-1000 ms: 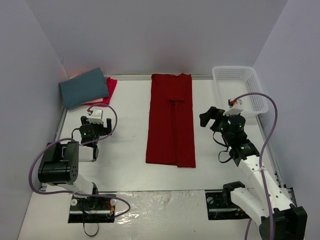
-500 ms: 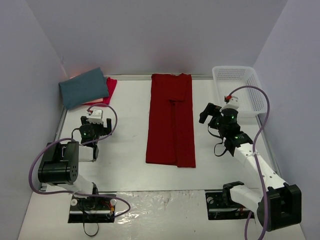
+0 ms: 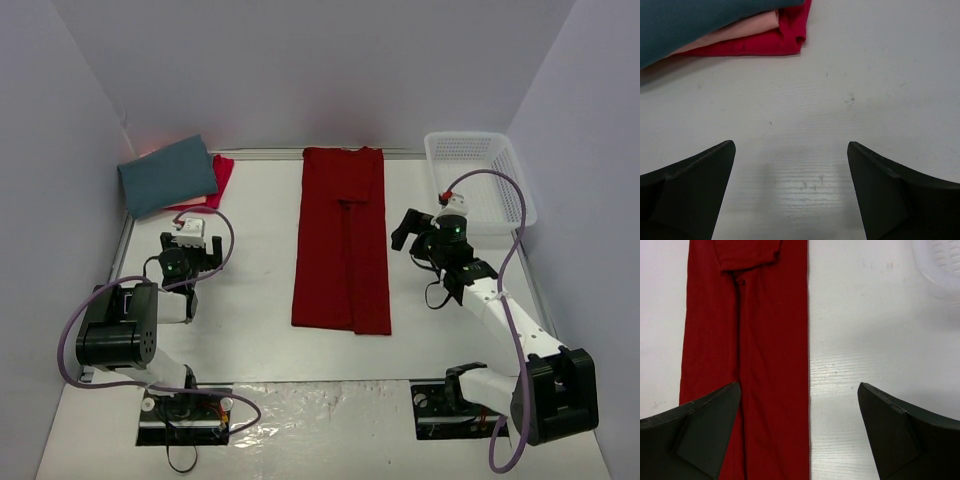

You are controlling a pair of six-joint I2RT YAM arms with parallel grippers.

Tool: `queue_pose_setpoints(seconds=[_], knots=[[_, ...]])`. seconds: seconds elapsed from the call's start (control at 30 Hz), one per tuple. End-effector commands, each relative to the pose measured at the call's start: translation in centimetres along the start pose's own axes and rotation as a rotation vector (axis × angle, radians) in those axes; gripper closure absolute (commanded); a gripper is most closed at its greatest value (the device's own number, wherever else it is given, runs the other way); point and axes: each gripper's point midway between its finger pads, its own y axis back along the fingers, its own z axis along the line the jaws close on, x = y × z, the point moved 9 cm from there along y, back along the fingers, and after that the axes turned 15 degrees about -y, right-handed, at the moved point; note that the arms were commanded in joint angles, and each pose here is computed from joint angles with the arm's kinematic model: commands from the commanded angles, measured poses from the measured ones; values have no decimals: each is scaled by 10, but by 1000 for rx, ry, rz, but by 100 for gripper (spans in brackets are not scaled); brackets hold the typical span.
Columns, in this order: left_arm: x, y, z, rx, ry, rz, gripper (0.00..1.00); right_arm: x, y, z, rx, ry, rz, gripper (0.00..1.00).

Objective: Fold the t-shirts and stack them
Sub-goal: Rotate the tshirt 90 degrees

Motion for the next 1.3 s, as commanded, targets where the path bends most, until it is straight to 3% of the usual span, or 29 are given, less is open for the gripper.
queue_pose_setpoints(seconds=[0.0, 0.2, 0.3, 0.43, 0.5, 0.53, 0.57, 0.67, 0.8, 0.93, 1.03, 1.1, 1.27], knots=[[-13, -5, 10, -76, 15, -40, 6, -10, -7, 15, -49, -9, -14, 0], [-29, 4, 20, -157, 27, -41, 6, -5, -15, 13, -28, -5, 18, 0], [-39, 12, 25, -201, 26, 21, 6, -6, -14, 12, -17, 3, 11, 0], [-63, 21, 33, -216, 91, 144, 6, -7, -12, 11, -10, 5, 5, 0], [-80, 29, 35, -218, 179, 140, 6, -6, -11, 12, -4, 1, 9, 0], [-90, 30, 30, -184, 298, 141, 6, -7, -11, 13, -9, 2, 13, 0], [-101, 32, 21, -74, 359, 106, 6, -9, -10, 14, -7, 6, 12, 0], [-133, 38, 7, 33, 496, 40, 6, -14, -6, 16, 14, 18, 14, 0], [-138, 45, -5, 160, 560, 69, 6, -12, -1, 15, 14, -6, 6, 0], [-141, 36, -23, 355, 651, -61, 6, -7, -1, 13, 6, -25, 2, 0], [-132, 25, -38, 502, 669, -45, 6, -4, 1, 9, 10, -40, -3, 0], [-117, 17, -44, 512, 690, 73, 6, -3, 3, 9, 5, -44, -7, 0], [-110, 27, -48, 514, 688, 31, 6, -1, 8, 8, -7, -30, -7, 0]])
